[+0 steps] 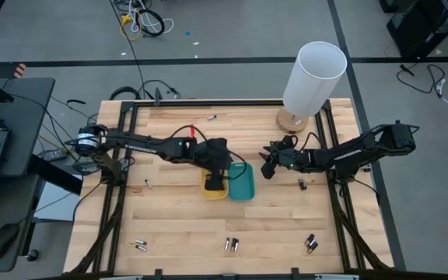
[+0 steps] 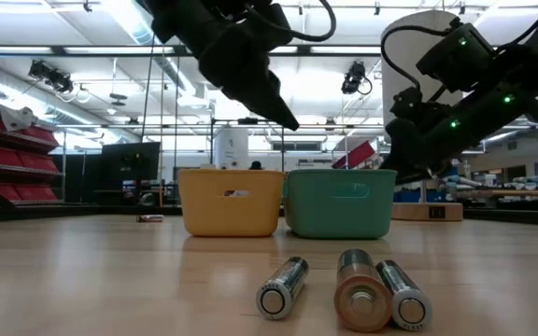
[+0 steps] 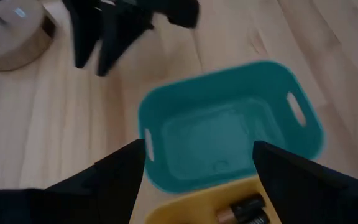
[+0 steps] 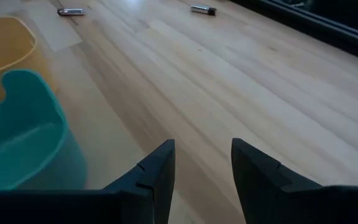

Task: Sort batteries
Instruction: Put the black battery into the yellow bin

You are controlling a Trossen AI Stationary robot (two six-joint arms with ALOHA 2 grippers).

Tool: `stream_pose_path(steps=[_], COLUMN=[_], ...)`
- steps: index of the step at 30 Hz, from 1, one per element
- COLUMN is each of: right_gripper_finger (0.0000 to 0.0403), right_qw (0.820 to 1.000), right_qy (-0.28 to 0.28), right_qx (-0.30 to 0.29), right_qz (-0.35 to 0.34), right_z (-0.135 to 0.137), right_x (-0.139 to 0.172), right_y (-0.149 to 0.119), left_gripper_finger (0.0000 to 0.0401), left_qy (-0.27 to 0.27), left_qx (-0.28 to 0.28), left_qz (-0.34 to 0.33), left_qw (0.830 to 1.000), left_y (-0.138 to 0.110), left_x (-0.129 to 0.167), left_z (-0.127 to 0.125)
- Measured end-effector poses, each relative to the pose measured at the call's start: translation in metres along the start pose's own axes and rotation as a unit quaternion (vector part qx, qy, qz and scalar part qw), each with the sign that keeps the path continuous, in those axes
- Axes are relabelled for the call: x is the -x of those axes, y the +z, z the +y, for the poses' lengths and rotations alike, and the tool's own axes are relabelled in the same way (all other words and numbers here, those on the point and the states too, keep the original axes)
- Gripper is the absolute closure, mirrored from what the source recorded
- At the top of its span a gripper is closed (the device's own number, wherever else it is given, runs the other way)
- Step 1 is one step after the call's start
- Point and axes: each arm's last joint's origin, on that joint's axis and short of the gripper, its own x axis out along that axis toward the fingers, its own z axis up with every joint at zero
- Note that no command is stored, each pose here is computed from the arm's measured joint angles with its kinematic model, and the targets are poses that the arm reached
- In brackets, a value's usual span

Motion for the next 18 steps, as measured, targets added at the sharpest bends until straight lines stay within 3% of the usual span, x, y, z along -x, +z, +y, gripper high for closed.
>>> stream_pose_path(steps=[3,7,13,18], right_gripper_finger=[0.0259,0.0260,0.0260,0.0260], right_qw=[1.000,0.998,0.991,0.989], right_qy=[-0.005,-0.012,0.016,0.036], right_qx=[-0.017,-0.052,-0.090,-0.091], right_qz=[0.001,0.024,0.099,0.114], right_z=[-0.002,-0.007,-0.010,-0.006], right_x=[-0.001,-0.003,-0.002,-0.001], right_y=[0.000,-0.003,-0.013,-0.015], left_gripper_finger=[0.0089,0.0089,0.0089,0.0089], left_qy=[0.003,-0.040,-0.084,-0.130], left_qx=[0.007,0.009,0.004,-0.033], left_qz=[-0.006,-0.035,-0.059,-0.058], left_qw=[1.000,0.999,0.995,0.989], left_y=[0.000,-0.002,-0.009,-0.012], left_x=[0.000,-0.003,-0.009,-0.009], left_z=[0.004,-0.001,-0.021,-0.053])
